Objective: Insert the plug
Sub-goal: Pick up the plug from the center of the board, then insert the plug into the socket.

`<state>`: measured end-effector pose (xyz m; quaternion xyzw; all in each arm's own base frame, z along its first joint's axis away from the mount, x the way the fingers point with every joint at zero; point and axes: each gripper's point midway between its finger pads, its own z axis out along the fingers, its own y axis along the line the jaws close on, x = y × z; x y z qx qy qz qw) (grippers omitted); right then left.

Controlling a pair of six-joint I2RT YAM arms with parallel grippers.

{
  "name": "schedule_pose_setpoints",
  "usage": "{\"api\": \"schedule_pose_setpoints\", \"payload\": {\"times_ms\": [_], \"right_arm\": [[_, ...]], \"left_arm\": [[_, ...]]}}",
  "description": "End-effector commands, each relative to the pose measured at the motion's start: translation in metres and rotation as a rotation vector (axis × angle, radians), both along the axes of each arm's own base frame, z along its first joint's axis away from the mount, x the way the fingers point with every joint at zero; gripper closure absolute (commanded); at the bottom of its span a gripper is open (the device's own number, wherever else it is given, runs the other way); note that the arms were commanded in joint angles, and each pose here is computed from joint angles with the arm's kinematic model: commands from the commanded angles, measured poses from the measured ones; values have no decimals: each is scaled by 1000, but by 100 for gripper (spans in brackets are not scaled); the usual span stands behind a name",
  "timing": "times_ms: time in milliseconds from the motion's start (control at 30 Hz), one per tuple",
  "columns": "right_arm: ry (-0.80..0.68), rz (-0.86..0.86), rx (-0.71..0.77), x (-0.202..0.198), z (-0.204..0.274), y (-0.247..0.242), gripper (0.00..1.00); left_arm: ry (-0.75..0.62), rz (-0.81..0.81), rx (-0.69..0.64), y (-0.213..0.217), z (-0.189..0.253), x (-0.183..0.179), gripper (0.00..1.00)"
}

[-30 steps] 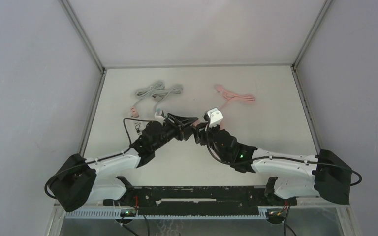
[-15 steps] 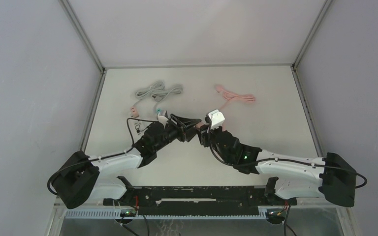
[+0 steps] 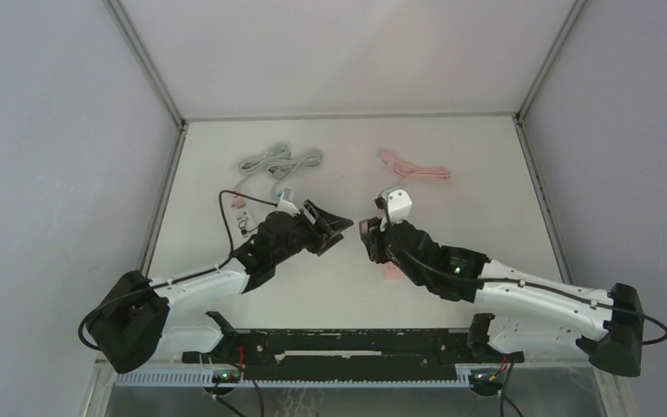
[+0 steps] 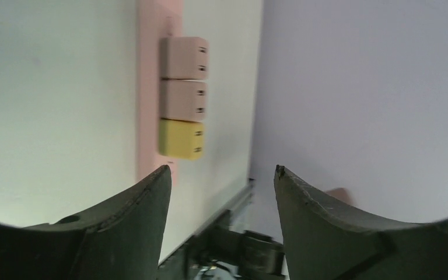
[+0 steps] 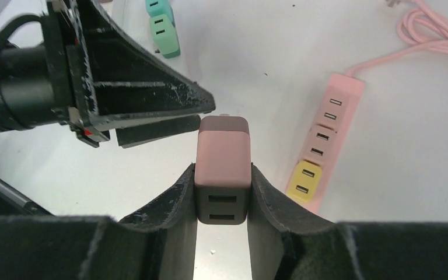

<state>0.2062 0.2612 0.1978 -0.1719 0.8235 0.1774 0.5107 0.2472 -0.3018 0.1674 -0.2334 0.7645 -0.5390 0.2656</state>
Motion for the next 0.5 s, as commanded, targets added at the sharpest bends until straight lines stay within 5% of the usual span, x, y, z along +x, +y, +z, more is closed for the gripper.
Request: {"api": "schedule_pose_setpoints", "payload": {"times_ms": [0,467], "right_arm": [[99,-80,65,-6,18,-22,100],[428,-176,-12,-23,-14,-69,100]], "left_arm": [[-136,-55,179,3,3,7,31],[-182,-316,238,-40,-40,-2,35]]}}
